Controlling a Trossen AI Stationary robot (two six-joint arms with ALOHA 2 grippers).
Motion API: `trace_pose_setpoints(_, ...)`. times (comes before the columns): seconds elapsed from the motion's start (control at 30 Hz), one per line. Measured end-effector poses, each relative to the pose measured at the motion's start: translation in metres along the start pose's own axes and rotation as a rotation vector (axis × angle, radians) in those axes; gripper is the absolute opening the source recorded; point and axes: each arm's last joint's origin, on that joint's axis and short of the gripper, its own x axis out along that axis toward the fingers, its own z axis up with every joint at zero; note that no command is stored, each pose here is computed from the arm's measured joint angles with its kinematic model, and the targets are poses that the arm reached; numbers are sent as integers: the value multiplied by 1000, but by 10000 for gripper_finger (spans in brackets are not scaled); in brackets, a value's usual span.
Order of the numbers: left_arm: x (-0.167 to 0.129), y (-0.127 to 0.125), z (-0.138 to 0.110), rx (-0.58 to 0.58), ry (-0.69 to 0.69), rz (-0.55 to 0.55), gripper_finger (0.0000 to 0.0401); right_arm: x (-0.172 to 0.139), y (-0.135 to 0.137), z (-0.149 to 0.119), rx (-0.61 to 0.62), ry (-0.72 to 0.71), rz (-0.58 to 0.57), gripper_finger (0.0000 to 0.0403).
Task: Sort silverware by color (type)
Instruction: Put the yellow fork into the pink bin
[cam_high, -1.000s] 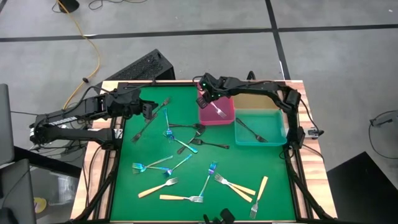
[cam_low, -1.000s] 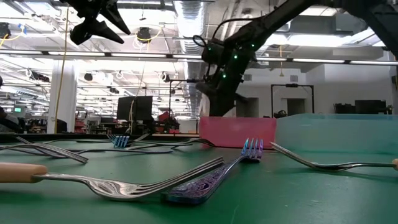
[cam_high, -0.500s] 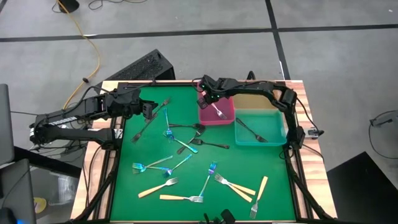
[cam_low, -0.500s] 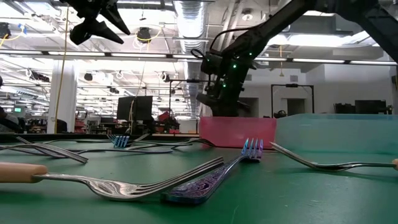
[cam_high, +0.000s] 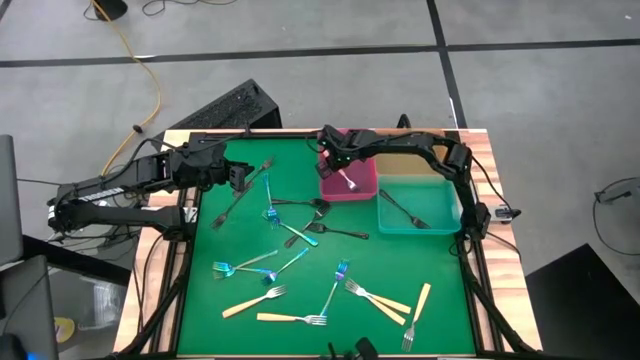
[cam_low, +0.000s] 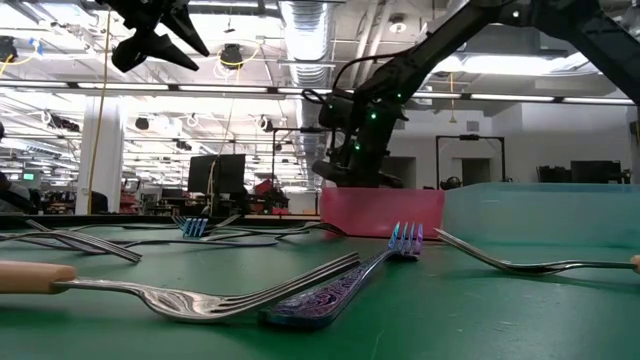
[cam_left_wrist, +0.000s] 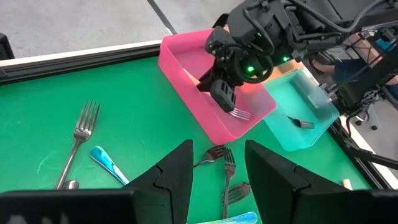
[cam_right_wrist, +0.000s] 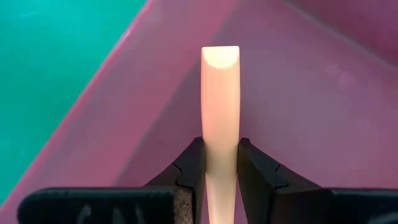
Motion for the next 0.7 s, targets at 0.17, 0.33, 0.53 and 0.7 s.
trace_pose_setpoints(0.17, 0, 0, 0, 0, 0, 0, 129, 0, -5, -3, 5, 43, -22, 98)
trace_pose_setpoints(0.33, 0, 0, 0, 1, -1, 1, 129, 0, -5, -4, 4, 51, -28, 99)
trace_pose_setpoints(0.53, 0, 1, -1, 3, 1, 13, 129, 0, -6, -5, 2, 64, -42, 105)
trace_pose_setpoints(0.7, 0, 1, -1, 4, 1, 15, 129, 0, -8, -6, 8, 72, -49, 138)
